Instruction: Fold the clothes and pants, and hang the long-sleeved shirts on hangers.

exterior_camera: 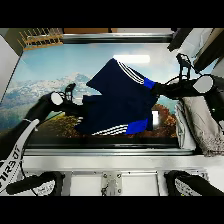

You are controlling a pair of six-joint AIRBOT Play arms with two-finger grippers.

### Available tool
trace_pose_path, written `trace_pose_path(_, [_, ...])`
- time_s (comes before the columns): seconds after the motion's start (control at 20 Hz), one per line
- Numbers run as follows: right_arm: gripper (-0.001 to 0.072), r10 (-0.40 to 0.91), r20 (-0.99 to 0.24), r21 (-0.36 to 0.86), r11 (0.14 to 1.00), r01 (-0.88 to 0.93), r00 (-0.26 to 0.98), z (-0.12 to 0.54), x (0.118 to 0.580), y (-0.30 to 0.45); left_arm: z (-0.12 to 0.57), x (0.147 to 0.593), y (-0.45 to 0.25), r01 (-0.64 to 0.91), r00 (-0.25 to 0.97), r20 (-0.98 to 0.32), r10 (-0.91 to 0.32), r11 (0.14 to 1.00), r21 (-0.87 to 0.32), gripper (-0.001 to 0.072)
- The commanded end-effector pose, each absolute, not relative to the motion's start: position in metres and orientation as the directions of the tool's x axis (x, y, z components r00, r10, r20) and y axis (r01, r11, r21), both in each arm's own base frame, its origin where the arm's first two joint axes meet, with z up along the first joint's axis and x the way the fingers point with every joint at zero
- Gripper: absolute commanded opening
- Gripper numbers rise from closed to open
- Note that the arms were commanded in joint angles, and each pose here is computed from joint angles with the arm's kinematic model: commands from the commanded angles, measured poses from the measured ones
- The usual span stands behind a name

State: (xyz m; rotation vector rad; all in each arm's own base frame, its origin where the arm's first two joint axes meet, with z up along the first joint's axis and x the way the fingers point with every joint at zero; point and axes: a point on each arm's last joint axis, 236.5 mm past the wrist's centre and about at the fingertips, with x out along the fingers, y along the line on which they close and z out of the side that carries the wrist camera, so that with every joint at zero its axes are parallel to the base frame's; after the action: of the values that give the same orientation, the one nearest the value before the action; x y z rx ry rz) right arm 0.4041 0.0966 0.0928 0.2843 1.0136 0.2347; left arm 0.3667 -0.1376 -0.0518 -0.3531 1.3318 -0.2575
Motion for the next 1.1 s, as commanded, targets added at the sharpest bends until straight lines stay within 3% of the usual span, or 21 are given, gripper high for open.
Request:
trace_pose_path(0.0, [0.0636,0.323,-0.798,0.34,0.938,-0.062,0.509,0.093,0.404,0.097,-0.024,0.396,-0.078,-0.07,0.358,-0.871,-0.337,0.92,-0.385,0.0005])
trace_pose_path(0.05, [0.0636,0.323,-0.798,0.34,0.938,-0.062,0.508,0.092,0.404,0.097,-0.026,0.396,-0.065,-0.084,0.365,-0.873,-0.324,0.922,-0.378,0.0124])
trace_pose_path(0.1, [0.0636,0.323,-0.799,0.34,0.938,-0.061,0.507,0.092,0.403,0.097,-0.03,0.394,-0.051,-0.117,0.362,-0.878,-0.313,0.919,-0.376,0.0518])
trace_pose_path(0.15, [0.0636,0.322,-0.8,0.34,0.939,-0.061,0.506,0.091,0.403,0.097,-0.034,0.391,-0.036,-0.162,0.359,-0.883,-0.303,0.911,-0.378,0.0611])
trace_pose_path(0.35, [0.0636,0.322,-0.806,0.34,0.939,-0.057,0.496,0.086,0.401,0.097,-0.044,0.356,0.005,-0.289,0.254,-0.91,-0.328,0.872,-0.394,0.0608])
trace_pose_path(0.6, [0.0636,0.32,-0.827,0.341,0.939,-0.041,0.461,0.069,0.393,0.096,-0.089,0.292,-0.042,-0.222,0.072,-0.888,-0.455,0.861,-0.458,0.0627])
trace_pose_path(1.05, [0.0637,0.319,-0.836,0.34,0.94,-0.036,0.447,0.062,0.389,0.096,-0.111,0.3,-0.098,-0.167,0.148,-0.869,-0.472,0.854,-0.492,0.0626])
